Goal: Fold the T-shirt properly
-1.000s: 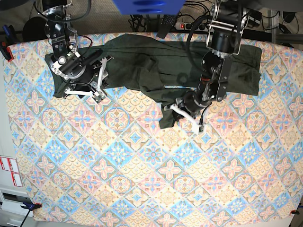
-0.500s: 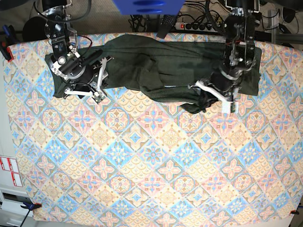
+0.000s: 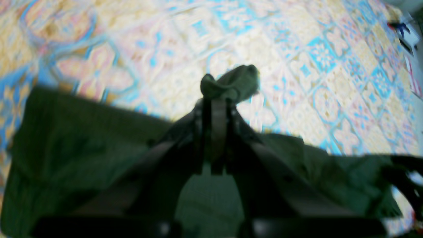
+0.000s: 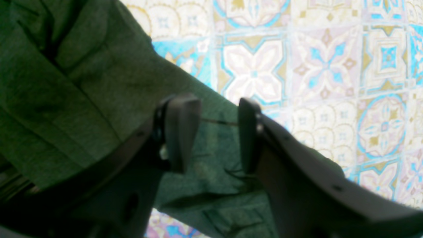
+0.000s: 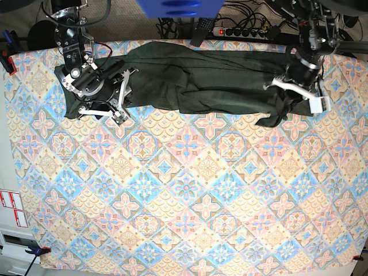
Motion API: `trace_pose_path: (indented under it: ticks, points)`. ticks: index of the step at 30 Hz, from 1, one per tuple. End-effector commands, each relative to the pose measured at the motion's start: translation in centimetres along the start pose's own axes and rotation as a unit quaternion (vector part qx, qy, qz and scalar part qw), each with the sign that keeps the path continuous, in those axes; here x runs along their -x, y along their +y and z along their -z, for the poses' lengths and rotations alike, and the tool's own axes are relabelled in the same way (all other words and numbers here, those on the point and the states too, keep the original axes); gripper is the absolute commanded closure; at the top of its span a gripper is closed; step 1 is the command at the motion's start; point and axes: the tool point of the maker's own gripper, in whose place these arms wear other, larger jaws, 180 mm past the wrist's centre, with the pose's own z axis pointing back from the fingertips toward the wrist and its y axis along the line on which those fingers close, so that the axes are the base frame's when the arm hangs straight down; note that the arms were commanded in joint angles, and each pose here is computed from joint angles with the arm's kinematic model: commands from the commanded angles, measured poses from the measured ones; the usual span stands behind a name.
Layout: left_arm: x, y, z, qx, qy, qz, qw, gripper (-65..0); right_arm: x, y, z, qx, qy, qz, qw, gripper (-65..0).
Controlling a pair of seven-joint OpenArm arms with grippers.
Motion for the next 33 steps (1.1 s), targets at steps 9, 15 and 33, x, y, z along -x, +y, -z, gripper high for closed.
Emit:
trace_pose_path:
  ticks: [9, 15, 33]
  points:
    - [-2.0, 3.6, -3.0, -0.03, -0.02, -0.016, 0.999, 0.0, -0.8, -0.6, -0.3, 0.008, -0.015, -0.003, 0.9999, -23.2]
    - [-1.6, 4.9, -3.6, -0.048, -0.012, -0.014, 0.999, 0.0, -0.8, -0.4, -0.3, 0.006, -0.015, -0.004, 0.9999, -23.2]
    - [1.1, 8.3, -3.6, -0.103, 0.027, 0.005, 0.994, 0.0, -0.8, -0.4, -0.3, 0.006, -0.015, -0.004, 0.9999, -23.2]
